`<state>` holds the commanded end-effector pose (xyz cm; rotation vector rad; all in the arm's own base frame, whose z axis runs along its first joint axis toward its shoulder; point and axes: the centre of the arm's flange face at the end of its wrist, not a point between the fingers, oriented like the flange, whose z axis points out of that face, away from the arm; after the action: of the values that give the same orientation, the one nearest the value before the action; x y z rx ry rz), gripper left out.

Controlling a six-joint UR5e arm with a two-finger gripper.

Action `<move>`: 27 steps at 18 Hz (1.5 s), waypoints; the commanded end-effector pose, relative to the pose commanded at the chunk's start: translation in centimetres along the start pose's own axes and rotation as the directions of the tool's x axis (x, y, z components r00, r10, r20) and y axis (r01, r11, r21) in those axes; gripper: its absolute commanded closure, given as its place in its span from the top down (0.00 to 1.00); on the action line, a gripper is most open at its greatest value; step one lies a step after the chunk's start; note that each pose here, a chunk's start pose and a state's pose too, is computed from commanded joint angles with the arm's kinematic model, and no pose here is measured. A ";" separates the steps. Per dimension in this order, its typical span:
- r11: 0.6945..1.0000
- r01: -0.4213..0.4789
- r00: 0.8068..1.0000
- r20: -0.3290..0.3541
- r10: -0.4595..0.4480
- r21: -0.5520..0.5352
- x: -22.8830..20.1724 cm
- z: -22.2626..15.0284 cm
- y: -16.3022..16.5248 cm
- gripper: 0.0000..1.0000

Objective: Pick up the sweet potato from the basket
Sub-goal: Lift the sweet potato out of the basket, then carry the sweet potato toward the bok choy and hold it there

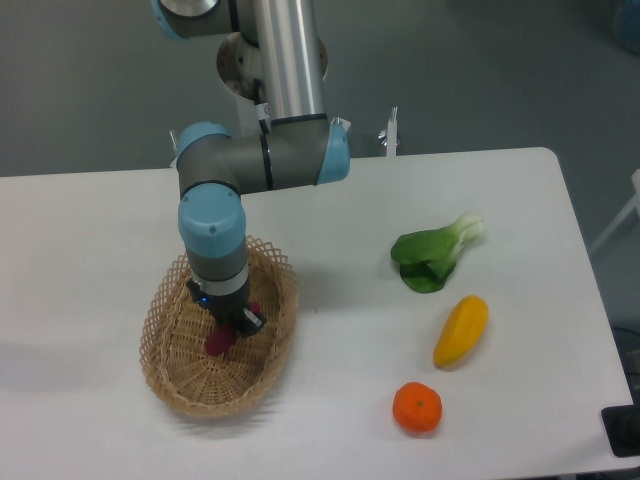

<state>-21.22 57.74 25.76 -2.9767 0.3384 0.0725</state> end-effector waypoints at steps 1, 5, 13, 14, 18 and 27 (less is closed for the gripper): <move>1.000 0.012 1.000 0.021 -0.012 0.017 -1.1 -1.4 0.2 0.26; 0.996 0.046 0.994 0.092 -0.052 0.073 -5.3 -5.8 -0.1 0.26; 0.995 0.062 0.985 0.157 -0.073 0.075 -14.8 -14.0 7.1 0.25; 0.995 0.063 0.985 0.155 -0.073 0.072 -15.9 -14.4 8.6 0.25; 0.999 0.034 0.989 0.144 -0.039 0.035 -19.0 -16.9 15.0 0.25; 1.000 -0.023 0.991 0.131 0.024 -0.009 -22.5 -18.1 22.2 0.25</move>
<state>-47.56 38.57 42.04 -2.9565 0.3580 0.2712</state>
